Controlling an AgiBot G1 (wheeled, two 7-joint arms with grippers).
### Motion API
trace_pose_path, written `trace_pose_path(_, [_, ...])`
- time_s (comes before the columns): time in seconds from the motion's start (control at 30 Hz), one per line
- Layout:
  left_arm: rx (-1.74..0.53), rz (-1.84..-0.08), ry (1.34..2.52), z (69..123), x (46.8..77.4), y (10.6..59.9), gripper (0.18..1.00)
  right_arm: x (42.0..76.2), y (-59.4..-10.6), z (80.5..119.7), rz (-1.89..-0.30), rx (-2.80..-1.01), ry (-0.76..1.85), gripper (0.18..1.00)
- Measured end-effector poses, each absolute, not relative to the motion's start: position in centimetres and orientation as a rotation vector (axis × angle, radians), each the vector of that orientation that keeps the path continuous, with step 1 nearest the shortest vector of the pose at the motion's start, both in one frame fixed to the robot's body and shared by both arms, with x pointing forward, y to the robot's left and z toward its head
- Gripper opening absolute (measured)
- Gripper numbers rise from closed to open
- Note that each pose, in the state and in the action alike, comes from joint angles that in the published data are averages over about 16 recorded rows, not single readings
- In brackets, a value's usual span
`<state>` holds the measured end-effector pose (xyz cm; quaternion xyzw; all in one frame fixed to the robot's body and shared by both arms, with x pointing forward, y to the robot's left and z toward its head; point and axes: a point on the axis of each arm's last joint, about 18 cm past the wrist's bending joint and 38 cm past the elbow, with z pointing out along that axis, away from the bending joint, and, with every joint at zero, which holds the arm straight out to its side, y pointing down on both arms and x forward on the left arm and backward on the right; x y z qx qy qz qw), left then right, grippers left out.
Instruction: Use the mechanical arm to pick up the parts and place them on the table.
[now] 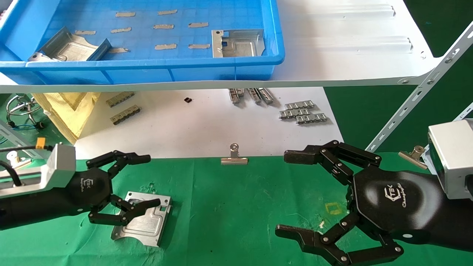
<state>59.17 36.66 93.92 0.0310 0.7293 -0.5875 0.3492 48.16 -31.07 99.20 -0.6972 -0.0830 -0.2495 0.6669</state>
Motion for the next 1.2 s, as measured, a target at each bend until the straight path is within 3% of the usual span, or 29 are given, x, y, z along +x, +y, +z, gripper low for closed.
trace_pose_path(1.2, [0.231, -1.766, 1.893, 98.4, 50.7, 31.4, 1.001, 48.2, -31.1, 99.2, -0.563, -1.573, -0.187, 1.001])
